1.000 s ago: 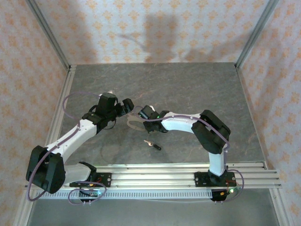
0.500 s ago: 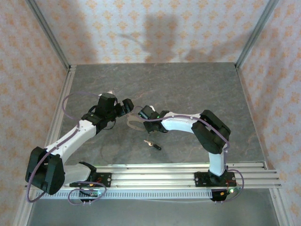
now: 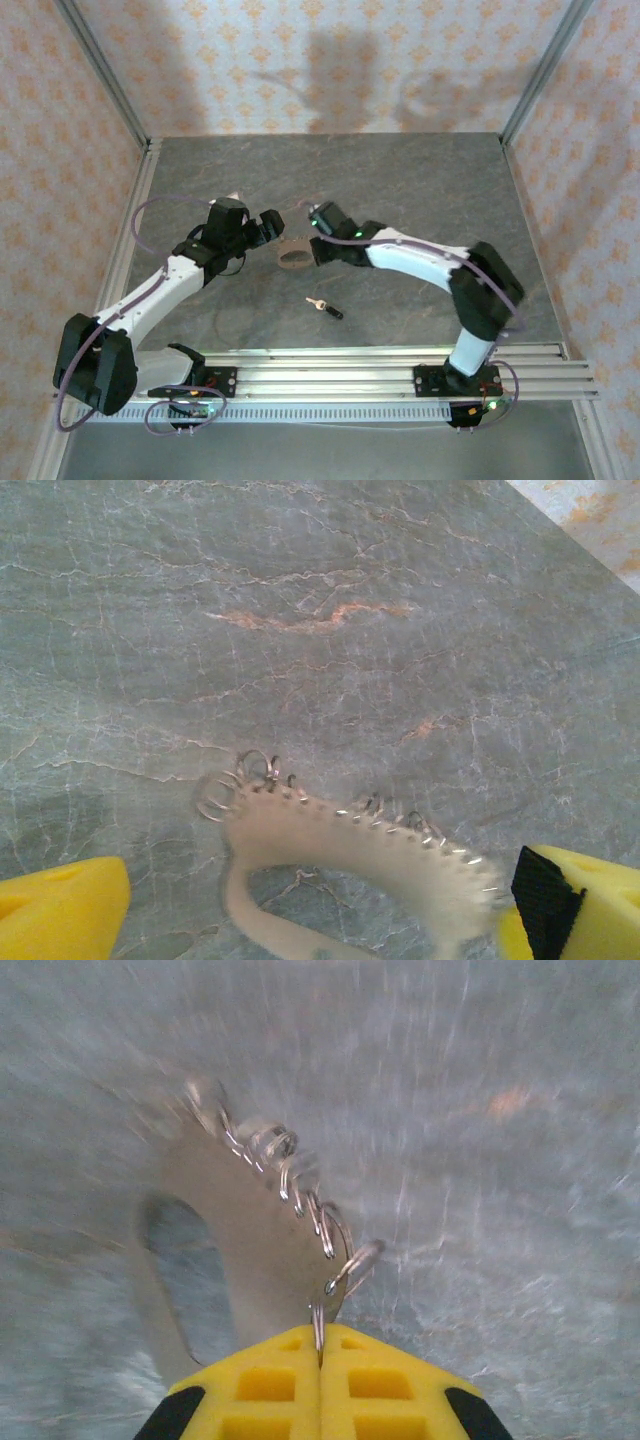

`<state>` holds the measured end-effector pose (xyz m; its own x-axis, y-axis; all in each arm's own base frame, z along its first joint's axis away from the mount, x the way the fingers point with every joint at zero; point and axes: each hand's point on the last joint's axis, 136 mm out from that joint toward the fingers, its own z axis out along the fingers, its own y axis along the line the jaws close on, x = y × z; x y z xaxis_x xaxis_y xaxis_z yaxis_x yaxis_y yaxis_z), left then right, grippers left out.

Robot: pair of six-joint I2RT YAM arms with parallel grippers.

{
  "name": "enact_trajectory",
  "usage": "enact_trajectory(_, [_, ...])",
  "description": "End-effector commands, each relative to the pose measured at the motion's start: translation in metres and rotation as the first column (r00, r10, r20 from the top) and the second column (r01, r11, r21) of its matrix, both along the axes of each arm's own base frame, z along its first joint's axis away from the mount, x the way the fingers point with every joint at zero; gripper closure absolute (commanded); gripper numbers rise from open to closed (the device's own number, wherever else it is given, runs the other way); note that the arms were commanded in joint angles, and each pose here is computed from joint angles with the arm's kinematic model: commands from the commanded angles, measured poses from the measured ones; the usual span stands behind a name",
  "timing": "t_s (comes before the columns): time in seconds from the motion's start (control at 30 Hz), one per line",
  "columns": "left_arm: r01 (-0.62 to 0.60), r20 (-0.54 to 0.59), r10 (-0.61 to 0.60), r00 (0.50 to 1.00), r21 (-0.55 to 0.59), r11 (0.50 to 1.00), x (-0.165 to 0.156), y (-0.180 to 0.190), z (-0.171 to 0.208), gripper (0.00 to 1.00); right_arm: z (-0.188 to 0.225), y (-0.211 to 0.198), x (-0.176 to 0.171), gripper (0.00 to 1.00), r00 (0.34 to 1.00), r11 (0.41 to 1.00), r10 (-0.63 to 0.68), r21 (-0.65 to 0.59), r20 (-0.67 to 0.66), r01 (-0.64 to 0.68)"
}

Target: Put the keys on the keyring

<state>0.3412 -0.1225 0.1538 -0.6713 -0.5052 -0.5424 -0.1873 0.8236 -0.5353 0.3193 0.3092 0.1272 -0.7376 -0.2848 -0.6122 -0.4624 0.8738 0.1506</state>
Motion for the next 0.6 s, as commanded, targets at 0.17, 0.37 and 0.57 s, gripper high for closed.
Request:
enact_trajectory(0.17, [-0.056, 0.098, 0.058, 0.994, -0.015, 0.998, 0.001, 0.011, 0.037, 0.0, 0.107, -0.008, -0.009, 1.0, 0.982, 0.876, 0.187, 0.446, 0.032, -0.182])
enact_trajectory(0.37, [0.085, 0.224, -0.065, 0.972, -0.08, 0.993, 0.0, -0.012, 0.079, 0.02, 0.156, -0.015, -0.019, 1.0, 0.967, 0.757, 0.242, 0.609, 0.074, -0.237])
enact_trajectory(0.57, [0.231, 0.34, -0.173, 0.924, -0.138, 0.963, -0.001, -0.037, 0.123, 0.11, 0.184, -0.016, -0.027, 1.0, 0.955, 0.669, 0.276, 0.691, 0.109, -0.272])
